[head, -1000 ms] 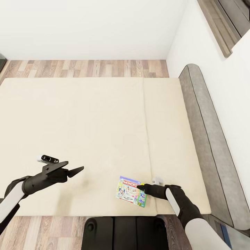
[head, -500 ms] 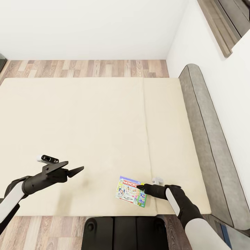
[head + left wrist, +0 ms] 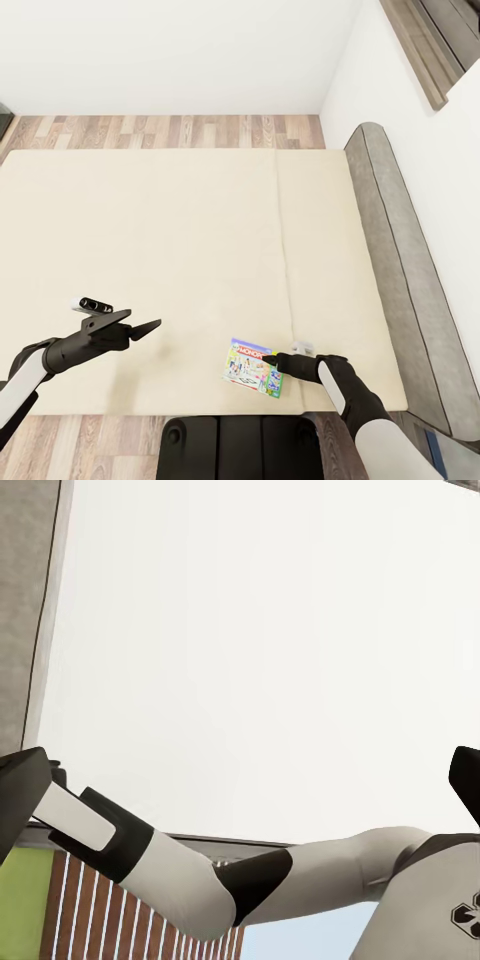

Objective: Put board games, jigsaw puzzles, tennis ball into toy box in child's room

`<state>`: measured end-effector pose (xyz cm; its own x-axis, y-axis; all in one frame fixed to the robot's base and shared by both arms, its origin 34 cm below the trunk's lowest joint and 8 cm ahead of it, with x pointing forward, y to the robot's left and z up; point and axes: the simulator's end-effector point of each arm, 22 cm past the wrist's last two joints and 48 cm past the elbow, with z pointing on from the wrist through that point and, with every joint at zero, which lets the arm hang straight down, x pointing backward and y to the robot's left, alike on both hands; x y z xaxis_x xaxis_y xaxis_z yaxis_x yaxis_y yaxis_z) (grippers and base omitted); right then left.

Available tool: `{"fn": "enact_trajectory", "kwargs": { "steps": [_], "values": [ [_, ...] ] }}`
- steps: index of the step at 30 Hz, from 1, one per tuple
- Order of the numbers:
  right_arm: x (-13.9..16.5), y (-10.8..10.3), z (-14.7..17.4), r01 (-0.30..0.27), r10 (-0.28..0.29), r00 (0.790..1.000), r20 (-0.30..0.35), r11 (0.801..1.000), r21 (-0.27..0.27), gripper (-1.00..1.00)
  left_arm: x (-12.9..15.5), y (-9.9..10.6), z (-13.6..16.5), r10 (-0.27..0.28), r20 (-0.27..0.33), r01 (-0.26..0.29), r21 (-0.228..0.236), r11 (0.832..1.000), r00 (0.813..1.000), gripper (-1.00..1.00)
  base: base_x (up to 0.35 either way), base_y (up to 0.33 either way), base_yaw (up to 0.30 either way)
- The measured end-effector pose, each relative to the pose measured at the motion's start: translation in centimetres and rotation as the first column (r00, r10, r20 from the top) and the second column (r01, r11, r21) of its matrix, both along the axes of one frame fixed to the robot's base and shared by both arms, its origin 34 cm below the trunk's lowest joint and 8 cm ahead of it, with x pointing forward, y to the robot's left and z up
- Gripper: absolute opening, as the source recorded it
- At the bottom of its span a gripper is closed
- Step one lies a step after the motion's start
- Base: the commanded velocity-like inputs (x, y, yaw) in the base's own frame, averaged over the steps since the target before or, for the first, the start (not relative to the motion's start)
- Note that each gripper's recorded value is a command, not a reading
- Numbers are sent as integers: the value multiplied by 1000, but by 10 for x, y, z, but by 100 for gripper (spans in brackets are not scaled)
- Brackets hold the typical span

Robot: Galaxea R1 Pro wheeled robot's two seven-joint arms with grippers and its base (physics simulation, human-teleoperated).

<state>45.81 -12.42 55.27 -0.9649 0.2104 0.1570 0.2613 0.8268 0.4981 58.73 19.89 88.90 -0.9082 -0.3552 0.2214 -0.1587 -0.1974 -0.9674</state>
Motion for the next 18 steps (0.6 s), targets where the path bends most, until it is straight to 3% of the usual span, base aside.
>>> {"fn": "enact_trajectory", "kwargs": {
  "steps": [18],
  "values": [
    [0,0,0,-1,1,1000,1,1000,-2,100,0,0,0,0,-1,0,0,1000,1000,100,0,79,0]
  ]
}}
